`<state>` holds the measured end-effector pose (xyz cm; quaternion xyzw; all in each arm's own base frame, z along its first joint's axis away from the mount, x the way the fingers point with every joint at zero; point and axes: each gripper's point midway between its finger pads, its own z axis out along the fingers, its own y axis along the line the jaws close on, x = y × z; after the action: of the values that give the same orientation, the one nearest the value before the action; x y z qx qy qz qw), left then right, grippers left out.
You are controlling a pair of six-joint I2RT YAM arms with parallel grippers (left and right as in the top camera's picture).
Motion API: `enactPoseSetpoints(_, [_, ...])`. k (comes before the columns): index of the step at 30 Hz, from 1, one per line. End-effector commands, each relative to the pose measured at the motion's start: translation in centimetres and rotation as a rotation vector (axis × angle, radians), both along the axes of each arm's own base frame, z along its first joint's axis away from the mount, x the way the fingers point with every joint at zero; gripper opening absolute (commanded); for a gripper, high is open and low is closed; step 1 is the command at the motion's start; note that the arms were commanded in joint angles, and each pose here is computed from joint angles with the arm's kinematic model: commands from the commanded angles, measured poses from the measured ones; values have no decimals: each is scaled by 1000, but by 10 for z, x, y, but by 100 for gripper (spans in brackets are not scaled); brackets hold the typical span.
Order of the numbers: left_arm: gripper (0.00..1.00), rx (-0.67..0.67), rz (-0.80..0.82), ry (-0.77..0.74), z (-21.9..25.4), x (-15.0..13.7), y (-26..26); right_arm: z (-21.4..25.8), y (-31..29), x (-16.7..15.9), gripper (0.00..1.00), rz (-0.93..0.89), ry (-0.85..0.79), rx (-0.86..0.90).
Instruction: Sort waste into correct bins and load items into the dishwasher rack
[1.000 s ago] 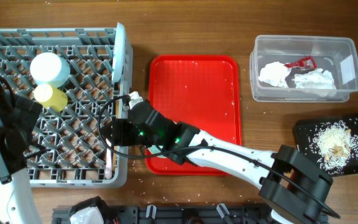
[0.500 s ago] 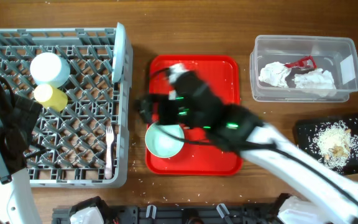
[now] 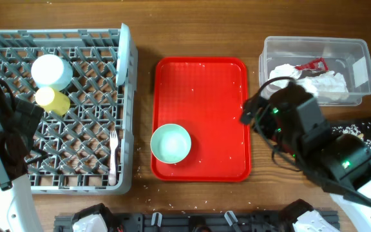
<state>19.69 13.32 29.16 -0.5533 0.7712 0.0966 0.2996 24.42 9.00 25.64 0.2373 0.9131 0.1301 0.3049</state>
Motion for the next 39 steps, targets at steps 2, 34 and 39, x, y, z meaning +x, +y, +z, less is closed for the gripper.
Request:
enactPoseSetpoints(2, [100, 12, 29, -16, 4, -2, 4, -7, -77, 4, 100, -291, 39, -128])
enactPoseSetpoints(34, [90, -657, -1000, 42, -19, 0, -230, -11, -97, -2, 100, -363, 70, -155])
enactPoseSetpoints(39, [87, -584, -1124, 139, -38, -1, -264, -10, -97, -2, 100, -363, 69, -155])
